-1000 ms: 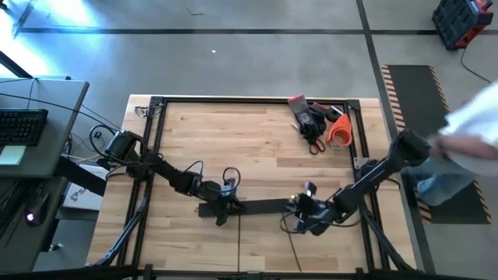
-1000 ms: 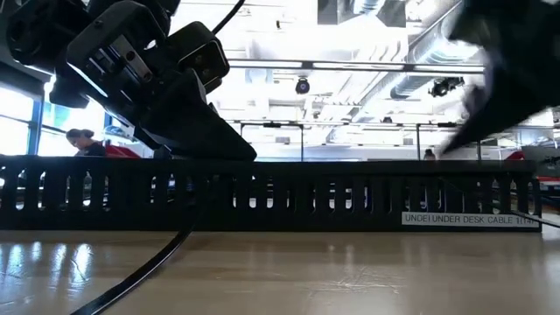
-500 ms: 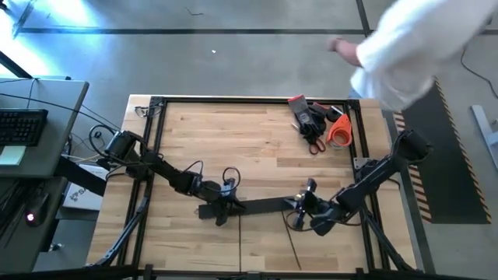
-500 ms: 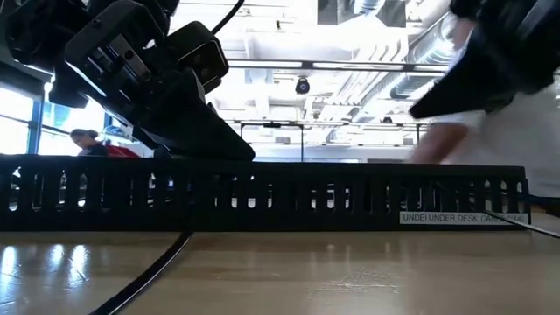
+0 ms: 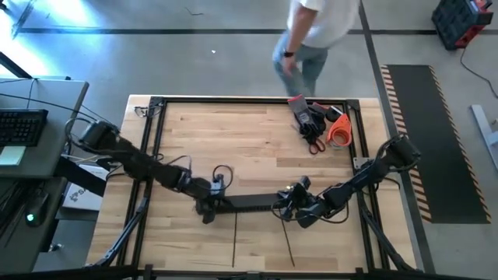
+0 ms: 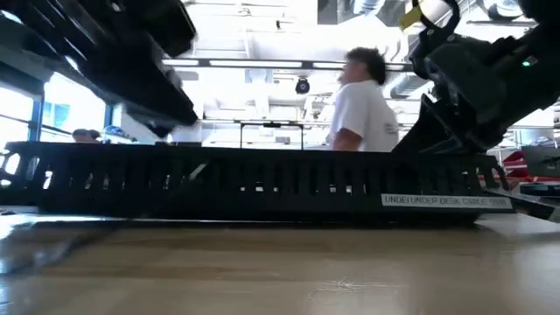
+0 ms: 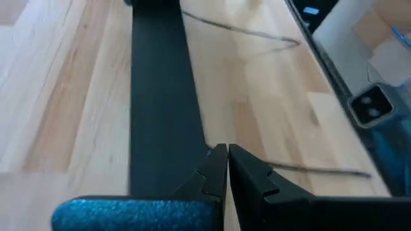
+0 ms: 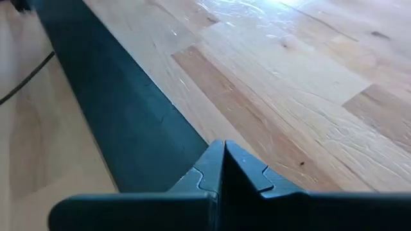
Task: Ziptie cables
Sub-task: Move the black cable duct to the center of the table, then return to Home Position
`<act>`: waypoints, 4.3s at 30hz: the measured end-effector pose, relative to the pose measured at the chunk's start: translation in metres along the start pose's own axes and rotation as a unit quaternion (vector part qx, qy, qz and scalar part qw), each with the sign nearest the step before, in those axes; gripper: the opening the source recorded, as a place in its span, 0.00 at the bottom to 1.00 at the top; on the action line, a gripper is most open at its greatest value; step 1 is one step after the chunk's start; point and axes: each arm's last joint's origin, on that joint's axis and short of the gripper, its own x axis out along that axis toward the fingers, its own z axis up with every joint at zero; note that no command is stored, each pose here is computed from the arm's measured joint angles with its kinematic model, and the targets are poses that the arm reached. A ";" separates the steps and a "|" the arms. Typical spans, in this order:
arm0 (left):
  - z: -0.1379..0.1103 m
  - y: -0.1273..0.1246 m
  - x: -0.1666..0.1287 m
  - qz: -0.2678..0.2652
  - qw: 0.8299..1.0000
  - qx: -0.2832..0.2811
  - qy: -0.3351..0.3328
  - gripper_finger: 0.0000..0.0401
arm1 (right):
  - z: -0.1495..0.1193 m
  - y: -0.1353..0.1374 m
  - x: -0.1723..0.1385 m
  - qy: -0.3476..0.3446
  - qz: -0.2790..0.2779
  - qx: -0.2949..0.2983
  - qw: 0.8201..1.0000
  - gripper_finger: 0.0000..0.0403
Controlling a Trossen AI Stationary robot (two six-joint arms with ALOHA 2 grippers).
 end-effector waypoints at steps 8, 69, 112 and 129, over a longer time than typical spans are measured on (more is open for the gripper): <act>-0.048 -0.028 -0.015 0.069 0.996 -0.049 0.023 0.00 | 0.000 0.000 0.000 -0.003 0.003 -0.008 1.000 0.00; -0.046 0.105 -0.050 0.393 0.919 0.018 -0.025 0.00 | 0.079 -0.088 0.064 -0.042 -0.170 -0.216 0.960 0.00; -0.074 0.091 -0.150 0.220 0.935 -0.033 -0.275 0.00 | 0.028 -0.194 -0.091 -0.274 0.297 -0.027 0.914 0.00; -0.079 0.095 -0.141 0.237 0.947 -0.014 -0.215 0.00 | 0.026 -0.192 -0.085 -0.248 0.286 -0.051 0.924 0.00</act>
